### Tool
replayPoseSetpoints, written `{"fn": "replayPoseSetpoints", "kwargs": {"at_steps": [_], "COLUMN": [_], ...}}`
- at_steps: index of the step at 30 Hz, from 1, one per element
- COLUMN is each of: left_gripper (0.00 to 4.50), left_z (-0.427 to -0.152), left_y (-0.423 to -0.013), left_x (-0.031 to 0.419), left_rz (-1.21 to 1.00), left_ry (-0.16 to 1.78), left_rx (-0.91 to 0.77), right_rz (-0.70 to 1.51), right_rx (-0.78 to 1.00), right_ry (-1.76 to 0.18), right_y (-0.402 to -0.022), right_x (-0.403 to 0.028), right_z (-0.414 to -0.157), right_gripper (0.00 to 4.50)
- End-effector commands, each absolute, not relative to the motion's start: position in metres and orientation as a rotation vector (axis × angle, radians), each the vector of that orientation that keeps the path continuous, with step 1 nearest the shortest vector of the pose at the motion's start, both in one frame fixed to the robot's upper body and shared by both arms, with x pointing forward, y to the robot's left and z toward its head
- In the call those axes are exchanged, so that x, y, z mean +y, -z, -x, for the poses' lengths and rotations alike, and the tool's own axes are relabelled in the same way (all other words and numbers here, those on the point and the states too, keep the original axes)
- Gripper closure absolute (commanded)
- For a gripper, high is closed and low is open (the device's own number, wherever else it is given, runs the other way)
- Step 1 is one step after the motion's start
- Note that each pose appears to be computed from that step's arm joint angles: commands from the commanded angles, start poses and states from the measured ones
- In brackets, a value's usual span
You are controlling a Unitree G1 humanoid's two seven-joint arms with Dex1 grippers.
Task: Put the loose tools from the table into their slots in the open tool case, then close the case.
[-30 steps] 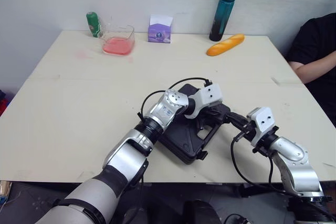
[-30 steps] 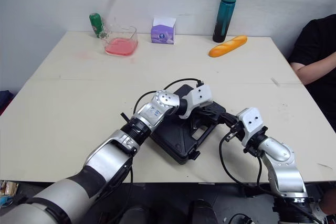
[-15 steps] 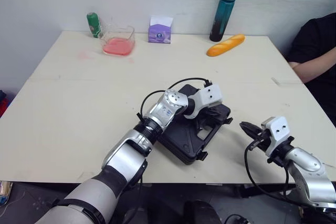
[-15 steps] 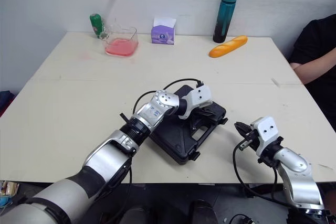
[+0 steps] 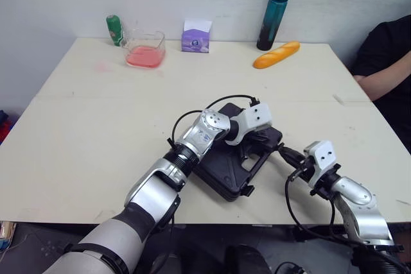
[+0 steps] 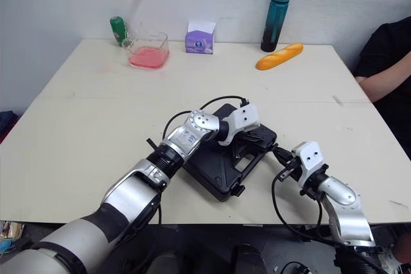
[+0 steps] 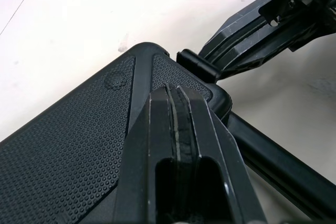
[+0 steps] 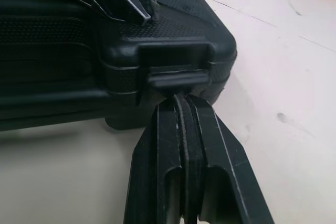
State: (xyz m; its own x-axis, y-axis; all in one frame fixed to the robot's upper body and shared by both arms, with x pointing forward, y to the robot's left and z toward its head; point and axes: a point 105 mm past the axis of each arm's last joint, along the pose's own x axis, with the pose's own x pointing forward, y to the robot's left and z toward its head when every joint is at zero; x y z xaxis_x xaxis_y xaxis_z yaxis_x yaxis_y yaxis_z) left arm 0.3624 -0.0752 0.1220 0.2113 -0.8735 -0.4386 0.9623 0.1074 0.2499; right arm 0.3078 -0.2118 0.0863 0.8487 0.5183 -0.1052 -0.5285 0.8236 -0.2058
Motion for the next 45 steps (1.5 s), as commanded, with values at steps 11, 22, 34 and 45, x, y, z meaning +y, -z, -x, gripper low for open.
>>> {"fn": "replayPoseSetpoints", "kwargs": {"at_steps": [11, 22, 34, 45], "left_gripper": [4.46, 4.46, 4.46, 4.46], "left_z": [-0.354, -0.353, -0.361, -0.341], "left_y": [-0.024, -0.019, -0.038, -0.152], "left_x": [-0.020, -0.013, -0.018, -0.034], "left_rz": [-0.607, -0.623, -0.595, -0.483], "left_ry": [1.248, 1.236, 1.238, 1.393], "left_rx": [0.632, 0.658, 0.545, 0.000], "right_rz": [0.262, 0.296, 0.296, 0.363], "right_rx": [-0.066, -0.063, -0.026, -0.024], "right_ry": [-0.636, -0.669, -0.661, -0.642], "right_y": [-0.119, -0.123, -0.121, -0.128], "right_x": [-0.192, -0.188, -0.194, -0.228], "right_z": [-0.313, -0.321, -0.321, -0.295], "right_gripper": [4.50, 4.50, 4.50, 4.50]}}
